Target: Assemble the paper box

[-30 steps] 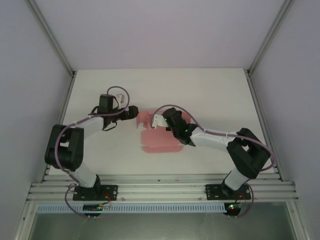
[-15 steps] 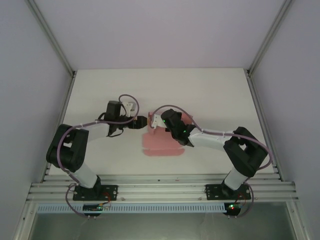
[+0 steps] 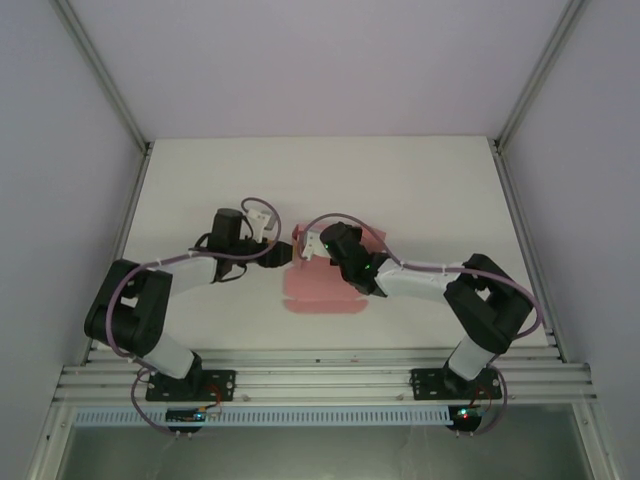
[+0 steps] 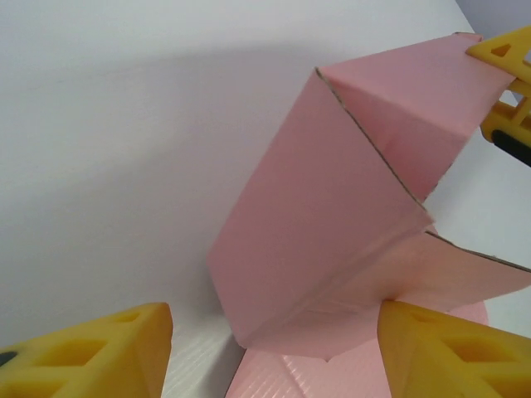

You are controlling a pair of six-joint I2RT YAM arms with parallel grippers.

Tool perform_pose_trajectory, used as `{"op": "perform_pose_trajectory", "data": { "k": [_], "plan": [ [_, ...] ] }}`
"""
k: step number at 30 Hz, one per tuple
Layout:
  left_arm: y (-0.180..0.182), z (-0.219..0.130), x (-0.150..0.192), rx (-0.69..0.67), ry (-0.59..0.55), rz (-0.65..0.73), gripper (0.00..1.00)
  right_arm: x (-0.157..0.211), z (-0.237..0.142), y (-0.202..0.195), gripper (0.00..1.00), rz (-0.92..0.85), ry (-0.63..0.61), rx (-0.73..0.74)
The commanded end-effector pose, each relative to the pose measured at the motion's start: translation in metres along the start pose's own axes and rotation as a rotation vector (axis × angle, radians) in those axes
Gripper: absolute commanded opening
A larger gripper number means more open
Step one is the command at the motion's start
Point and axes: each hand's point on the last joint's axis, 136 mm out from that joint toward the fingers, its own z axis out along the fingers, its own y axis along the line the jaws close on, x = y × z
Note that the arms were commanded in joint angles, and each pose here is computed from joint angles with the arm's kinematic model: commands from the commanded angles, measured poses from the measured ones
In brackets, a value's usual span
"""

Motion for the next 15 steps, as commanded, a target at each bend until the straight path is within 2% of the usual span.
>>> {"op": "perform_pose_trajectory", "data": {
  "k": [1, 4, 13, 15],
  "plan": [
    [-0.005, 0.003, -0.006, 0.024, -0.016, 0.058, 0.64, 0.002, -0.001, 0.011, 0.00, -0.016, 0.015, -0.014],
    [-0.008, 0.010, -0.012, 0.040, -0.016, 0.073, 0.63, -0.001, -0.002, 0.016, 0.00, -0.032, 0.014, -0.022],
    [-0.004, 0.027, -0.014, -0.063, -0.081, 0.128, 0.66, -0.002, -0.009, 0.029, 0.00, 0.026, 0.041, -0.054],
    [-0.007, 0.029, -0.015, -0.059, -0.092, 0.130, 0.70, 0.002, -0.008, 0.037, 0.00, 0.031, 0.062, -0.072]
  ]
}}
